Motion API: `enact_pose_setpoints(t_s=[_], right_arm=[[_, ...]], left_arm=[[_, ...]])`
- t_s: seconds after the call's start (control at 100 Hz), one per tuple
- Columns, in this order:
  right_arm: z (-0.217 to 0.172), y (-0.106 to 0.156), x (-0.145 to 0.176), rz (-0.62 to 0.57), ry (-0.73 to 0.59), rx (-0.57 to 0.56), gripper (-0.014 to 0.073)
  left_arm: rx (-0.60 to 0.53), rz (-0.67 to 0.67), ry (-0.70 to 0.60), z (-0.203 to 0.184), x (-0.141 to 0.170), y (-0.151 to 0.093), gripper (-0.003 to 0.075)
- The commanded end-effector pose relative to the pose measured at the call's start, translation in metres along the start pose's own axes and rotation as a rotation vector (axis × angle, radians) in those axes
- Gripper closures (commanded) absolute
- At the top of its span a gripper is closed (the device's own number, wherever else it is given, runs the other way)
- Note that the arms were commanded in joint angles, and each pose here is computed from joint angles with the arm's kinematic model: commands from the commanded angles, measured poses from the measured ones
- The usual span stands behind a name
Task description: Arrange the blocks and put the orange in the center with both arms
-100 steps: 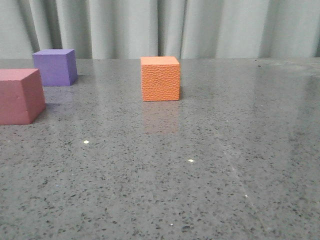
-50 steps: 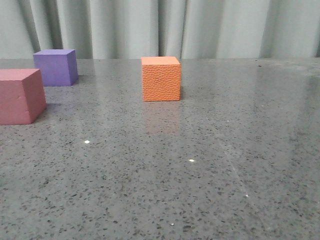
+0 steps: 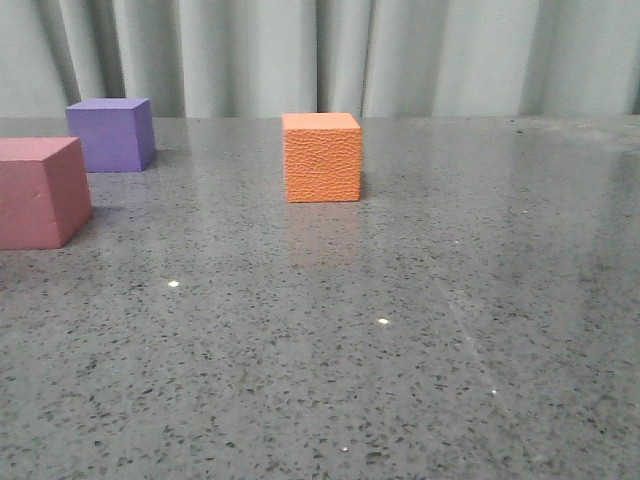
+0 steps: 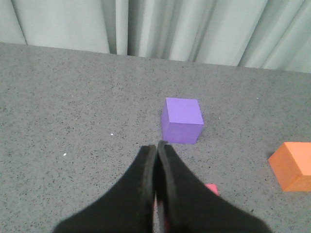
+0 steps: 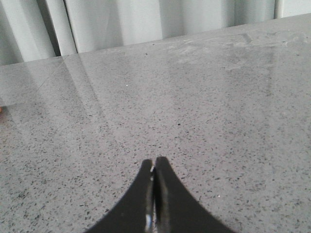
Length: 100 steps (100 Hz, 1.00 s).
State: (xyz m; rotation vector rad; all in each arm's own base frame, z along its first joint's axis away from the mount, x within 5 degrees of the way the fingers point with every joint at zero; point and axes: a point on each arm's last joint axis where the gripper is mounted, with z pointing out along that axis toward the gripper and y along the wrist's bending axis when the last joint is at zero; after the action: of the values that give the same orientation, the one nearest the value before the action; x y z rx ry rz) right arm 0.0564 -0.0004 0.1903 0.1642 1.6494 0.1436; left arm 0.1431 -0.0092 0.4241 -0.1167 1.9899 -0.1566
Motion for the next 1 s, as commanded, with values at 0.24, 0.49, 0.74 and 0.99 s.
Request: enact_pose_setpoints(t_s=[0.24,0.49,0.74,0.99], right_arm=[[-0.003,0.002,-0.013,-0.021,-0.12,-0.018,0.0662],[-0.003,0.002,-0.013,-0.021,-0.12,-0.018,0.0662],[-0.003,0.002,-0.013,-0.021,-0.12,-0.018,0.0662],[-0.003,0.002,-0.013,-0.021,-0.12,-0.018,0.0662]], left_arm=[[0.031,0.091,-0.042,-0.001,-0.011,-0.005,0.0145],[0.049,0.073,-0.009,-0.001,-0.008,-0.006,0.0092],[0.233,-0.059,-0.054,0.004,-0.016,-0.023,0.0092],[0.376,-0.052,-0.024,0.033,-0.034,-0.061,0.0102]])
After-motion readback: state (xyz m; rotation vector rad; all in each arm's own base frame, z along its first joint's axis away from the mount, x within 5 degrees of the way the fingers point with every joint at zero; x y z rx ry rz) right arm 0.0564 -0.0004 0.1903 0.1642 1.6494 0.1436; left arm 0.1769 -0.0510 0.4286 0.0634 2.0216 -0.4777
